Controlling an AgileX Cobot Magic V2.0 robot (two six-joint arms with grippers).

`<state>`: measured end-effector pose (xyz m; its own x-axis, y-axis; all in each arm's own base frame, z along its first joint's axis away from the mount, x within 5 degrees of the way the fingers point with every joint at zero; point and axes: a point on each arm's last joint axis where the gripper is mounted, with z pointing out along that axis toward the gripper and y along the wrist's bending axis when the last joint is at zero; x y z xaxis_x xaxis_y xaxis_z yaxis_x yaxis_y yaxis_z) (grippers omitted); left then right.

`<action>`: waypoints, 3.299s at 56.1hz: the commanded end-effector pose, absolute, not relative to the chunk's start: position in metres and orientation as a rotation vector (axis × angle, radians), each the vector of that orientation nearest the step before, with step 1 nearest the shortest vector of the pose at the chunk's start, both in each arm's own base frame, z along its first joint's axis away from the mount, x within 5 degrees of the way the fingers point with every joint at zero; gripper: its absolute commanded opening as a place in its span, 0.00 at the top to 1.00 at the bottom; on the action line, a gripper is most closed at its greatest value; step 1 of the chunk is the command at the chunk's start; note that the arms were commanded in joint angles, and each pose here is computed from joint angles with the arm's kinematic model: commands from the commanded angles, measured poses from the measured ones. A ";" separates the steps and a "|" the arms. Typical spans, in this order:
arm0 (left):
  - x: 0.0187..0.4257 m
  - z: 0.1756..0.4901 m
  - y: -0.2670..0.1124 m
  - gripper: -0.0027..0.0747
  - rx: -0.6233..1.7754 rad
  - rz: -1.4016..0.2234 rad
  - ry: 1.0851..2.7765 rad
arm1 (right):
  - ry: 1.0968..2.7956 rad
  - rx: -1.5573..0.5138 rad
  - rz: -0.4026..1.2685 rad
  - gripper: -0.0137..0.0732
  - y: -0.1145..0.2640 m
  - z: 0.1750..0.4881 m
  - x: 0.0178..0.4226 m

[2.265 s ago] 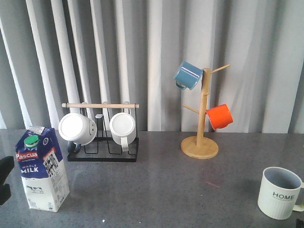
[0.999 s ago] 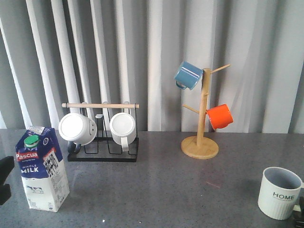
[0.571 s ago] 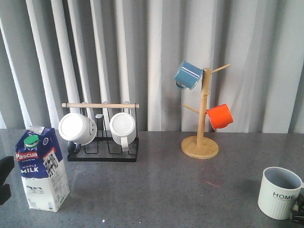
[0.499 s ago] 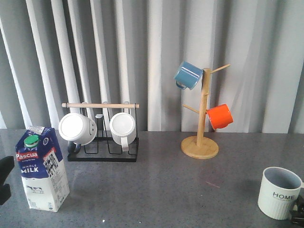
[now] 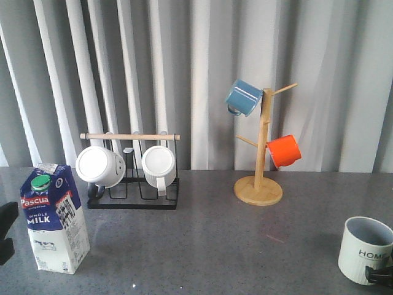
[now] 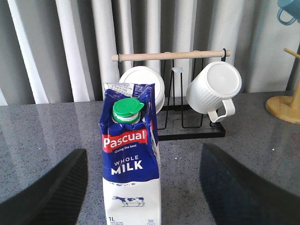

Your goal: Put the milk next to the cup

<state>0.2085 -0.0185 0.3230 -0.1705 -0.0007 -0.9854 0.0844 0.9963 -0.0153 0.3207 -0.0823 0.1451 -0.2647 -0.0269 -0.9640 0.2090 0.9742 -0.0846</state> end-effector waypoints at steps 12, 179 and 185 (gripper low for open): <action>0.209 0.344 -0.019 0.32 0.042 -0.092 1.618 | 1.631 0.053 -0.160 0.85 -0.056 0.191 0.329; 0.209 0.344 -0.019 0.32 0.042 -0.092 1.618 | 1.349 -0.159 -0.047 0.86 0.016 0.417 0.182; 0.209 0.344 -0.019 0.32 0.042 -0.092 1.618 | 1.318 -0.153 -0.045 0.85 0.015 0.422 0.174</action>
